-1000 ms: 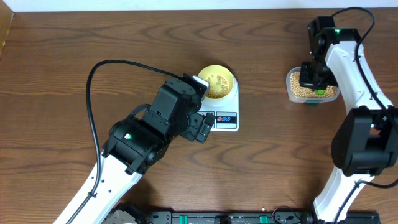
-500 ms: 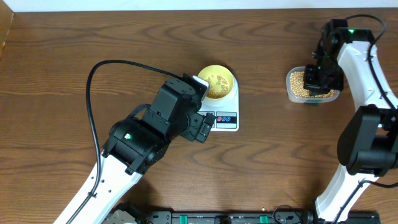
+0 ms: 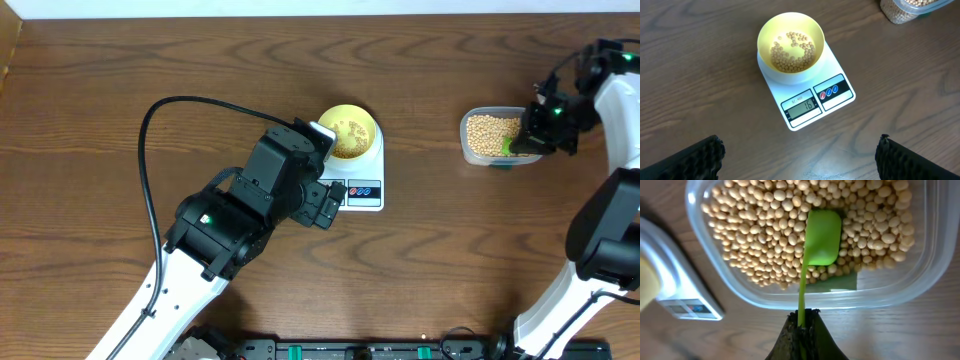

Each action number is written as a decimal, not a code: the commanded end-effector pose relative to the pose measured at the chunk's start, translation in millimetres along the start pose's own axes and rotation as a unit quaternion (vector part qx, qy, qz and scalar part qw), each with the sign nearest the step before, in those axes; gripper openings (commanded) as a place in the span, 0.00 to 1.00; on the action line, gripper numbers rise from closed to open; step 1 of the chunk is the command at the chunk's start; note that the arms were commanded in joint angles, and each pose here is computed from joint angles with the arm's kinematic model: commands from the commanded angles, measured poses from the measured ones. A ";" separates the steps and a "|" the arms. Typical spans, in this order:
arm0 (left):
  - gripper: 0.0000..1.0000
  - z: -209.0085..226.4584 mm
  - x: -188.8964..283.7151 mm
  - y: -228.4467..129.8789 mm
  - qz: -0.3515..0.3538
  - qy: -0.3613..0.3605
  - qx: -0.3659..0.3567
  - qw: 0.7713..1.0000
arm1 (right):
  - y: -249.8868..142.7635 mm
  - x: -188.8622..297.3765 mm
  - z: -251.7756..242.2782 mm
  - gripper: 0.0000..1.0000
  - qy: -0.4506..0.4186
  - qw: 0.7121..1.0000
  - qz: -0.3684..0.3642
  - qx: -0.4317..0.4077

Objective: Scoop item into bowl and weigh 50g on scale
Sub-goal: 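Dip the scoop into the soybeans again with the right gripper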

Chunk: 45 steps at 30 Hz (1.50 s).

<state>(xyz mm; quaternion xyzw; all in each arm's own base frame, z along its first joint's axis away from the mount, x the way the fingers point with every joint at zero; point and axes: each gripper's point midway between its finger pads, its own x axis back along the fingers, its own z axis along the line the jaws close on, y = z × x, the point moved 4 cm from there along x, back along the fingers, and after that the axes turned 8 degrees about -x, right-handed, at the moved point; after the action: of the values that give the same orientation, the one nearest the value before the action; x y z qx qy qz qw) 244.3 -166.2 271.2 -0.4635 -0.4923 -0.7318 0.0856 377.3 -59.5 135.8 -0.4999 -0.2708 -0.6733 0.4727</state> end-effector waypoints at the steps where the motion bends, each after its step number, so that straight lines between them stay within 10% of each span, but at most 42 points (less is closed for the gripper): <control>1: 0.99 3.0 0.9 3.0 -0.002 0.007 0.010 1.000 | 1.1 2.0 4.6 0.01 0.067 0.998 0.009 0.012; 45: 0.99 3.0 0.9 3.0 -0.002 0.007 0.010 1.000 | 3.1 -7.7 -16.9 0.01 0.241 0.967 -0.031 0.075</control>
<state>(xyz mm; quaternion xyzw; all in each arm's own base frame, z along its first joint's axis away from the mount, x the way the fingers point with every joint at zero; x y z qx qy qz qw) 244.3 -166.2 271.2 -0.4635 -0.4923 -0.7318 0.0856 373.3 -69.5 122.1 -0.3036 -0.2233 -0.7549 0.5368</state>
